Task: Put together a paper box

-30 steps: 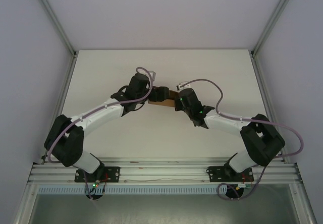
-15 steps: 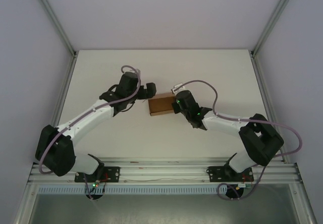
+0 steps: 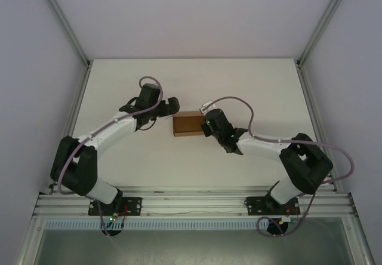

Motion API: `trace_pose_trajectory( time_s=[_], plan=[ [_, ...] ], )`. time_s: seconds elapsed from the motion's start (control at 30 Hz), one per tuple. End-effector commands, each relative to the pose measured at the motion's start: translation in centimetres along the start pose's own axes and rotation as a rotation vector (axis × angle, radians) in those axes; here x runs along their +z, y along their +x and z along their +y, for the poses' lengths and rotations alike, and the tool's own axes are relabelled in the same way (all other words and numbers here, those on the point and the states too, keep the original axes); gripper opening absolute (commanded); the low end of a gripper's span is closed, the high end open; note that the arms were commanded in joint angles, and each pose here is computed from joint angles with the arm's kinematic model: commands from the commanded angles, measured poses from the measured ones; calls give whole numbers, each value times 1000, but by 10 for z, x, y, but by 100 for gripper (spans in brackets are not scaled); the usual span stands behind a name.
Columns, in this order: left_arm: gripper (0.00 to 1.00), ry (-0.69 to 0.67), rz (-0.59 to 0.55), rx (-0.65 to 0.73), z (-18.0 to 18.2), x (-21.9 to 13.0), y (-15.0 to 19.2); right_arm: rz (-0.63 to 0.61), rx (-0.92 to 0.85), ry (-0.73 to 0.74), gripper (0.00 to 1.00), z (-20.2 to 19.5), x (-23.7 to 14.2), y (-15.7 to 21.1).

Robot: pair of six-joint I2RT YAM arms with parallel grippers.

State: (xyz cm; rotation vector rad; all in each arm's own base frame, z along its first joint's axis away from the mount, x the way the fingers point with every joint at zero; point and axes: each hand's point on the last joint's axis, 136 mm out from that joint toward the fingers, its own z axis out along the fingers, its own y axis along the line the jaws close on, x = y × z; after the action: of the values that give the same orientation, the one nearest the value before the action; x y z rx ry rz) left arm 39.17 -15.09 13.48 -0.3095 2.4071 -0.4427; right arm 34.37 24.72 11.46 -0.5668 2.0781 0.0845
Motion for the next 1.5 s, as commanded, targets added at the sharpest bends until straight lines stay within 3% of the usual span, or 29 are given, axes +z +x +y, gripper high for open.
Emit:
trace_pose_trajectory(
  time_s=[0.0, 0.2, 0.43, 0.83, 0.97, 1.3, 1.47],
  plan=[
    [100, 51, -10, -35, -10, 6, -11, 37, -36, 10, 2, 0, 1, 13],
    [88, 125, 38, -28, -25, 15, -9, 49, -48, 32, 2, -3, 2, 14],
    [85, 193, 97, -29, -38, 15, -1, 45, -29, 26, 2, -3, -1, 7],
    [72, 154, 196, -77, -19, 51, 34, 85, 28, -55, 10, 10, -6, 20],
    [66, 158, 208, -85, -14, 57, 46, 86, 67, -88, 24, 11, -20, 27],
    [60, 176, 225, -66, -1, 64, 70, 81, 127, -82, 75, -11, -71, 45],
    [58, 179, 242, -45, 2, 67, 79, 4, 199, -72, 93, -25, -96, 37]
  ],
)
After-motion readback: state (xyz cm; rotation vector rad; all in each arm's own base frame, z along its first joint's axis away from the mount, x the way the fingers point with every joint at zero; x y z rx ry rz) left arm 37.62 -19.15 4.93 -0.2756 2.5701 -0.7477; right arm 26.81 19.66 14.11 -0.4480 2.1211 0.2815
